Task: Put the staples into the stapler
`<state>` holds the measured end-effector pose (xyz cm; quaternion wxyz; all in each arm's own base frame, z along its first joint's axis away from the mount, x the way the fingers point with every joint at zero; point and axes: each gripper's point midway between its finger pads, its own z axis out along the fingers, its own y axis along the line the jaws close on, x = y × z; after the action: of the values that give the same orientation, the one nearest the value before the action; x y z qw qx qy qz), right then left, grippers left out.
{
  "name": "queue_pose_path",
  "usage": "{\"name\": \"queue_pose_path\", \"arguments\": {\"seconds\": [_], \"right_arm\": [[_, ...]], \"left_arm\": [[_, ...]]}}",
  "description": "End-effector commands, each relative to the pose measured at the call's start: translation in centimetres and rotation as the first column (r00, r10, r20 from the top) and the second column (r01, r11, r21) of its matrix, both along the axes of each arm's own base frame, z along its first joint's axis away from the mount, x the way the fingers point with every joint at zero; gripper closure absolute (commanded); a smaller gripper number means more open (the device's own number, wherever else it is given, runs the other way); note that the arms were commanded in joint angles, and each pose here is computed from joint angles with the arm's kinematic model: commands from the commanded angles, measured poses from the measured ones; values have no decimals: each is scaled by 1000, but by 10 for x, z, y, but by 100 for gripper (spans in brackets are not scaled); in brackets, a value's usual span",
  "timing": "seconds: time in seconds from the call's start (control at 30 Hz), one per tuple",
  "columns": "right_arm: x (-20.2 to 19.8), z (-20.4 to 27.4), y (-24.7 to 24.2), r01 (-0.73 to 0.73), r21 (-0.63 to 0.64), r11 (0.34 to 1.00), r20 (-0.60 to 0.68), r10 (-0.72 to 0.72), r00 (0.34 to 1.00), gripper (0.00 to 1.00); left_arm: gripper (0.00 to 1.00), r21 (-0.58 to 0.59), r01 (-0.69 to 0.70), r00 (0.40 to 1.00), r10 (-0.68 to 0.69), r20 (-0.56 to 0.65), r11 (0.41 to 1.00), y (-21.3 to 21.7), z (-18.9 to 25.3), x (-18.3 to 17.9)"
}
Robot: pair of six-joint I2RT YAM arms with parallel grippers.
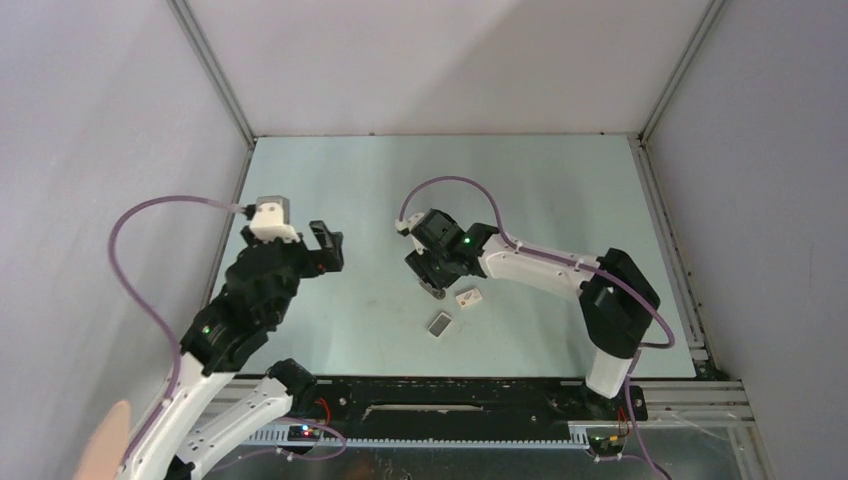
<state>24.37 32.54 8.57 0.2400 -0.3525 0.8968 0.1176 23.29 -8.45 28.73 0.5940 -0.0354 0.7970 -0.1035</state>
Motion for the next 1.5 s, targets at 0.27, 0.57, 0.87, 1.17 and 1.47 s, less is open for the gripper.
{"name": "queue_pose_path", "arguments": {"seconds": [0.27, 0.57, 0.87, 1.17, 1.47], "right_arm": [[17, -18, 12, -16, -109, 994, -93, 5, 996, 56], [20, -34, 10, 0, -151, 988, -121, -19, 992, 63], [18, -44, 6, 6, -166, 986, -122, -27, 992, 83], [7, -84, -2, 19, -201, 979, -130, -46, 990, 94], [3, -120, -10, 25, -268, 963, -129, -61, 990, 100]], "left_arm": [[0, 190, -54, 994, 35, 103, 980, 37, 4, -11], [0, 215, -62, 994, 41, 99, 975, 38, -6, -7], [0, 220, -53, 996, 35, 85, 974, 35, -13, -4], [0, 219, -52, 996, 36, 75, 974, 35, -18, -2], [0, 224, -62, 997, 49, 62, 973, 37, -24, 0]]}}
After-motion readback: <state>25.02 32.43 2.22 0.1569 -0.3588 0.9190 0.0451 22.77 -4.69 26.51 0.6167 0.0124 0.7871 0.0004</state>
